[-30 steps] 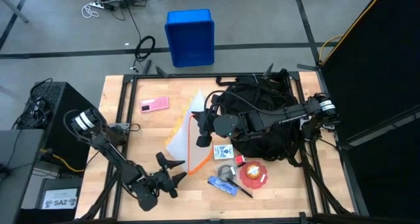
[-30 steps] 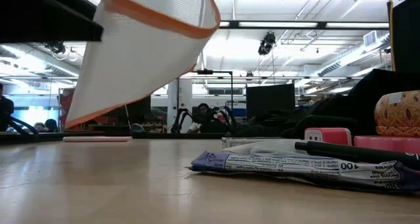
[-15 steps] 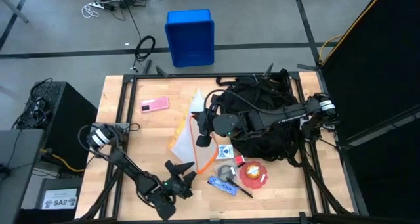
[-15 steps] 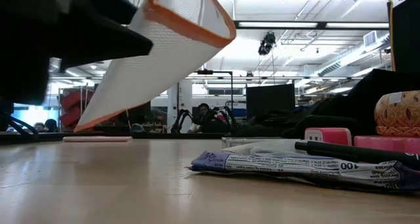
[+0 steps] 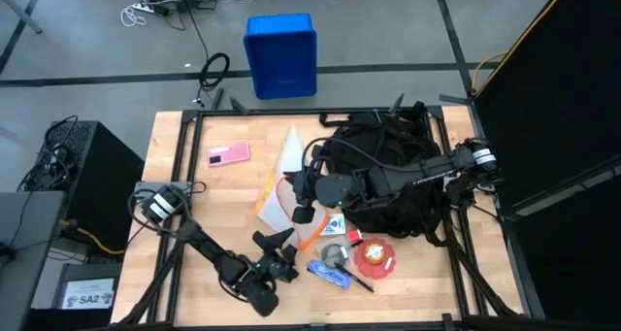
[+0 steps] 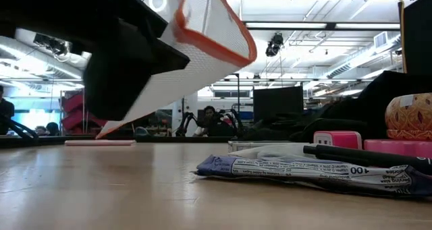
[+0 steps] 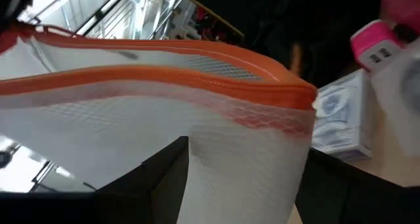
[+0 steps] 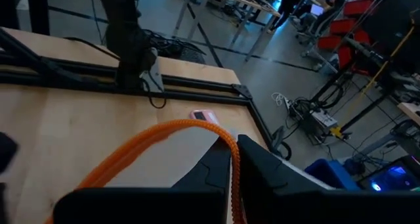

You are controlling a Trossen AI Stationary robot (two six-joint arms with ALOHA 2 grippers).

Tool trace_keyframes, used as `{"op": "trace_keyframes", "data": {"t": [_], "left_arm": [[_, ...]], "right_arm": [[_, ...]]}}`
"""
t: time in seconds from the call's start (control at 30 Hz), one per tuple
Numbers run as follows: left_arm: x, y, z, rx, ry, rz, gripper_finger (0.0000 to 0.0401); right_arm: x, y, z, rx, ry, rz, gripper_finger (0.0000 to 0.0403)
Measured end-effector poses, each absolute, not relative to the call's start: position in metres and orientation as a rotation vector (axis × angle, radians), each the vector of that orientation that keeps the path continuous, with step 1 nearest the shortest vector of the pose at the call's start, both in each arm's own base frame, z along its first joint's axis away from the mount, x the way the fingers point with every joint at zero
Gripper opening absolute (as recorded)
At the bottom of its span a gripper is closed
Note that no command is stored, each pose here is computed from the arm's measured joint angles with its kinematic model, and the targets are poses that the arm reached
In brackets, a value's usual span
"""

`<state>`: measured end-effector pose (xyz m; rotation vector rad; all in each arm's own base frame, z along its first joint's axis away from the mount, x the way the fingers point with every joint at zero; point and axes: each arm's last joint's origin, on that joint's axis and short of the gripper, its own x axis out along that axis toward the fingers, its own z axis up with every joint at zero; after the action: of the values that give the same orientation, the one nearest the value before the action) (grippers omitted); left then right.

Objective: Unpack backpack
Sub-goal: Prepare the zip bag to put the objects

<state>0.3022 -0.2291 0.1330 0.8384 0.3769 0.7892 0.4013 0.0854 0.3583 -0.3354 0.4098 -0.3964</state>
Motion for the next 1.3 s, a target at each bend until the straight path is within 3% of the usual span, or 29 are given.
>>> {"op": "trace_keyframes", "data": {"t": [0.13,0.3,0.37,0.53,0.9,1.03,1.3], "left_arm": [[0.307,-0.224,0.134,0.827,0.381,0.807,0.0181],[0.307,-0.224,0.139,0.800,0.368,0.810,0.0040],[0.305,-0.226,0.140,0.801,0.365,0.803,0.0014],[0.295,-0.235,0.159,0.747,0.326,0.775,0.0001],[0.231,-0.231,0.256,0.407,0.148,0.687,0.0000],[0.204,-0.209,0.251,0.308,0.108,0.671,0.0000],[0.170,-0.164,0.200,0.111,0.039,0.681,0.0000]], "right_arm": [[0.399,0.090,0.356,-0.338,0.427,-0.385,0.0000],[0.396,0.092,0.350,-0.343,0.487,-0.378,0.0000],[0.394,0.092,0.348,-0.343,0.511,-0.379,0.0000],[0.390,0.091,0.342,-0.358,0.578,-0.379,0.0000],[0.384,0.073,0.327,-0.244,0.751,-0.349,0.0000],[0.384,0.069,0.326,-0.199,0.766,-0.323,0.0000],[0.388,0.063,0.328,-0.143,0.749,-0.273,0.0000]]}}
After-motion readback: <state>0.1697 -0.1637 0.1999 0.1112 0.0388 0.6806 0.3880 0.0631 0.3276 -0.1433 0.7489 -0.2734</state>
